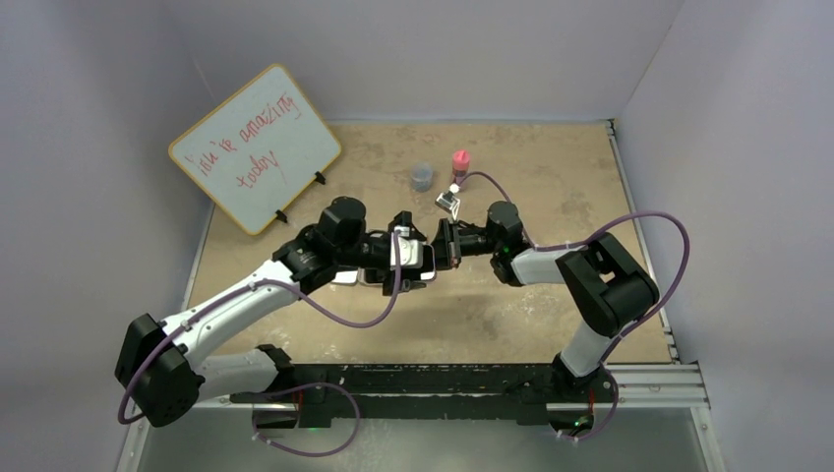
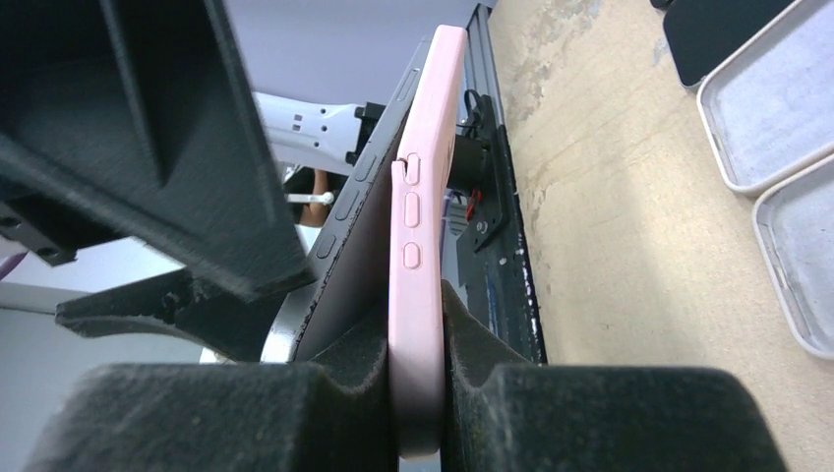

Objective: Take the phone out of the phone case
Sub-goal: Remove the phone case from the phone.

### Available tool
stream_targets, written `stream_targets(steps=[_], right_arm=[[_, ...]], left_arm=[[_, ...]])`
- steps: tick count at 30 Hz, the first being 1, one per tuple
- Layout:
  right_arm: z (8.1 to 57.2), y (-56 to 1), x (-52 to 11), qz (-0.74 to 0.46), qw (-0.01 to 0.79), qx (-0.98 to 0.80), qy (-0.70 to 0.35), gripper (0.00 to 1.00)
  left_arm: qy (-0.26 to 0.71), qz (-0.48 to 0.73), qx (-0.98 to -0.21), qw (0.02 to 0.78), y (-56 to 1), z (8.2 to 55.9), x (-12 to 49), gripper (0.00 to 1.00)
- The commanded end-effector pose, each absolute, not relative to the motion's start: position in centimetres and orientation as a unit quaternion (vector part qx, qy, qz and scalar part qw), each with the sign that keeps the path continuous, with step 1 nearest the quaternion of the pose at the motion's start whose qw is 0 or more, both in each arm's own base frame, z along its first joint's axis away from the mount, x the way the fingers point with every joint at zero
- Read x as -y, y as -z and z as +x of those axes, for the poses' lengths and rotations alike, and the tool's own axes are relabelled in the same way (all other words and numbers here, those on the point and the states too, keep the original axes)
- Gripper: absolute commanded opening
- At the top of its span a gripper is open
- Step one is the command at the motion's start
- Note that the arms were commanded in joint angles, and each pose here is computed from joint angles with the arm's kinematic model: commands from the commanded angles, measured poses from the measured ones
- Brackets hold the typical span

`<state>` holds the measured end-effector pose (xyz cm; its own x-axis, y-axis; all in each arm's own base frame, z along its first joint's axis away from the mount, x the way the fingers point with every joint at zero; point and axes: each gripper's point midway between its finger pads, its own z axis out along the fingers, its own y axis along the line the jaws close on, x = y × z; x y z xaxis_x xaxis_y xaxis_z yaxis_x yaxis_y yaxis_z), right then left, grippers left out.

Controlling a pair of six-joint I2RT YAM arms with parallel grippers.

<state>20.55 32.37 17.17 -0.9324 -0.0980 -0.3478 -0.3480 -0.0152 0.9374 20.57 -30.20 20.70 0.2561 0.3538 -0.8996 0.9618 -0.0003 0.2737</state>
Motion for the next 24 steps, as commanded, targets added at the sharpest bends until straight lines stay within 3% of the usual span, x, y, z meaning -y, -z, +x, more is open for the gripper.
stream_targets(steps=[1,16,24], right_arm=[[21.5,-19.5,-32.9,-0.192,0.14,-0.675,-0.698,0.0],[22.0,-19.4,-33.3,-0.184,0.138,-0.681,-0.695,0.0],[22.1,-19.4,-33.5,-0.183,0.137,-0.681,-0.695,0.0]], left_arm=[[0.285,0.633,-0.505,0.513,-21.7,20.5,30.6,0.95],[0.208,0.608,-0.54,0.543,-20.0,22.2,31.0,0.97],[0.184,0.605,-0.553,0.543,-19.4,22.7,30.5,0.92]])
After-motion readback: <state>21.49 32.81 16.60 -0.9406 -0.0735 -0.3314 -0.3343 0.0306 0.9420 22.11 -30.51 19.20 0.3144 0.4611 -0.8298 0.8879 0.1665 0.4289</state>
